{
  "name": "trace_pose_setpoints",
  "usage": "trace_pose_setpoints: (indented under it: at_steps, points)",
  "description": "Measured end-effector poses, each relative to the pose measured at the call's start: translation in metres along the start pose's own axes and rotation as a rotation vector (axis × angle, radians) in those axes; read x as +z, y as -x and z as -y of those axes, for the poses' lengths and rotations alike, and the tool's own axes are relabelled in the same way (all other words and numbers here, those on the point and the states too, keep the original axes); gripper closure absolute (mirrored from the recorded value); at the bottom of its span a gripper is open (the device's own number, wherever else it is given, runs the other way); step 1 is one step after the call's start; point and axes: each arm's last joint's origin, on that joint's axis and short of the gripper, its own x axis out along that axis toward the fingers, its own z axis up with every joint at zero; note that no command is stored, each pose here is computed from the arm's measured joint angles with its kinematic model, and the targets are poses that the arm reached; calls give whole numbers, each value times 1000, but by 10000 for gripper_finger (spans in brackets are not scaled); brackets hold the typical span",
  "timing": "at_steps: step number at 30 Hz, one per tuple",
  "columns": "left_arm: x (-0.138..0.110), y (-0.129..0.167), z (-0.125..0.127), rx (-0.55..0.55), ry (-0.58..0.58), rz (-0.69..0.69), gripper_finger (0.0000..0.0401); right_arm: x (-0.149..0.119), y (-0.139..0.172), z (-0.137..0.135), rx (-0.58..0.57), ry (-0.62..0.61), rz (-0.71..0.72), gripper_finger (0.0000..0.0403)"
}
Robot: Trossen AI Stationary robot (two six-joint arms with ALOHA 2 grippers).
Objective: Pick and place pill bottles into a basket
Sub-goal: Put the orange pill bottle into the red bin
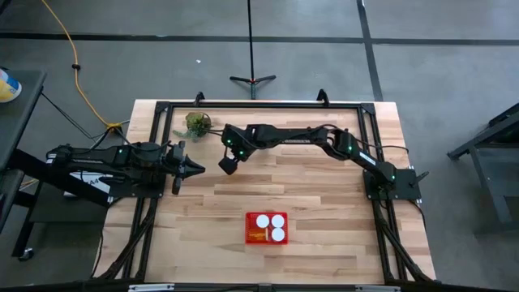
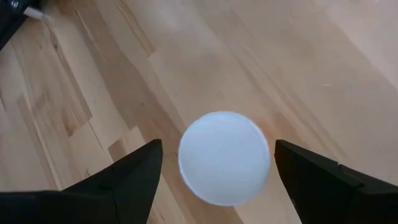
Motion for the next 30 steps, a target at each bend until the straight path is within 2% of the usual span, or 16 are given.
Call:
trace_pose_setpoints:
  at_steps: [26,30]
  points:
    - [0,0,0,1,0,1,341,-1,0,-2,-20,10,19,208]
    - [0,0,0,1,0,1,341,-1,0,-3,-11,10,15,214]
